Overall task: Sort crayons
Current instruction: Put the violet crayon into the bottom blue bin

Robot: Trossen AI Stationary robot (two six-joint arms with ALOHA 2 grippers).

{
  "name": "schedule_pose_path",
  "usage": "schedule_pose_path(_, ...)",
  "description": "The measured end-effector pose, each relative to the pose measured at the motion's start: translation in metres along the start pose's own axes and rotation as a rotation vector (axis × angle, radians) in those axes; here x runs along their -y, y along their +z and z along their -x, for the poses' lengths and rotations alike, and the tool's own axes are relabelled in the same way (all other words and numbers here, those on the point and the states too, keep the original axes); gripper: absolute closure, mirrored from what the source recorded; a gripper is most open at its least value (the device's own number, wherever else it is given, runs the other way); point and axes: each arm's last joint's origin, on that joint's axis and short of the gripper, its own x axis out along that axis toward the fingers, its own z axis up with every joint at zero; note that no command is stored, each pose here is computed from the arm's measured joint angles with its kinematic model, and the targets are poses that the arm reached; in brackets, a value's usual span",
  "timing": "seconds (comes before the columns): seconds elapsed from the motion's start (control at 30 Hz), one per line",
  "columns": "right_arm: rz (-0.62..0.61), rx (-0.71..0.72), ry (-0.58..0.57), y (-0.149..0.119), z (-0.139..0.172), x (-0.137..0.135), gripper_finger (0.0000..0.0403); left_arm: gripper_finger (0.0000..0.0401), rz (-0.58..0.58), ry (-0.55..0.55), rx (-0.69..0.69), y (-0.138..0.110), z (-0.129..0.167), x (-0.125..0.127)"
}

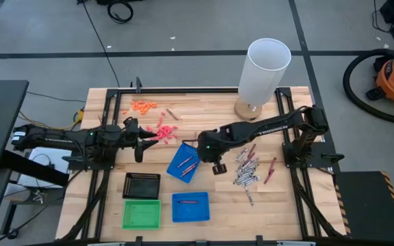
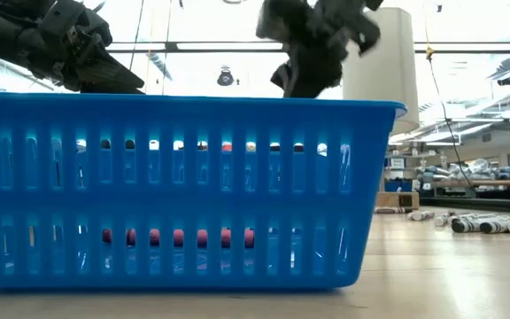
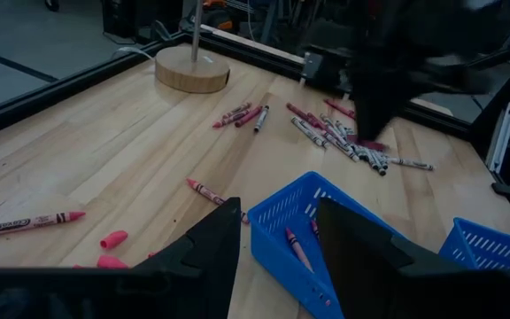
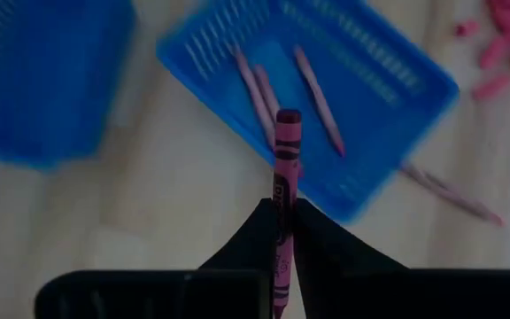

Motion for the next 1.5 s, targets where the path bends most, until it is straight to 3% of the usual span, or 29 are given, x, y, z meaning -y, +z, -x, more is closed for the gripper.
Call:
schedule_pose_path(0.33, -0.165, 0.244, 0.208, 0.027, 0.005, -0.017, 0.037, 0.0241, 0.0, 0.0, 0.0, 0.0, 0.0, 0.0)
schedule_pose_path(0.67, -0.173, 0.407, 0.335, 0.047, 0.011, -0.046, 0.037, 0.0241, 0.0, 0.0, 0.0, 0.0, 0.0, 0.0)
schedule_pose_path(0.83, -0.176, 0.439, 0.364, 0.052, -0.005, -0.058, 0.037, 0.0241, 0.004, -0.002, 0.006, 0.001, 0.0, 0.0)
schedule_pose_path(1.1, -0.25, 0.415, 0.456, 0.054, -0.032, -0.074, 0.037, 0.0241, 0.006, -0.005, 0.013, 0.001, 0.0, 0.0)
schedule_pose_path(1.5, -0.273, 0.222, 0.334, 0.033, -0.079, -0.099, 0.037, 0.0241, 0.014, -0.004, 0.012, 0.001, 0.0, 0.0)
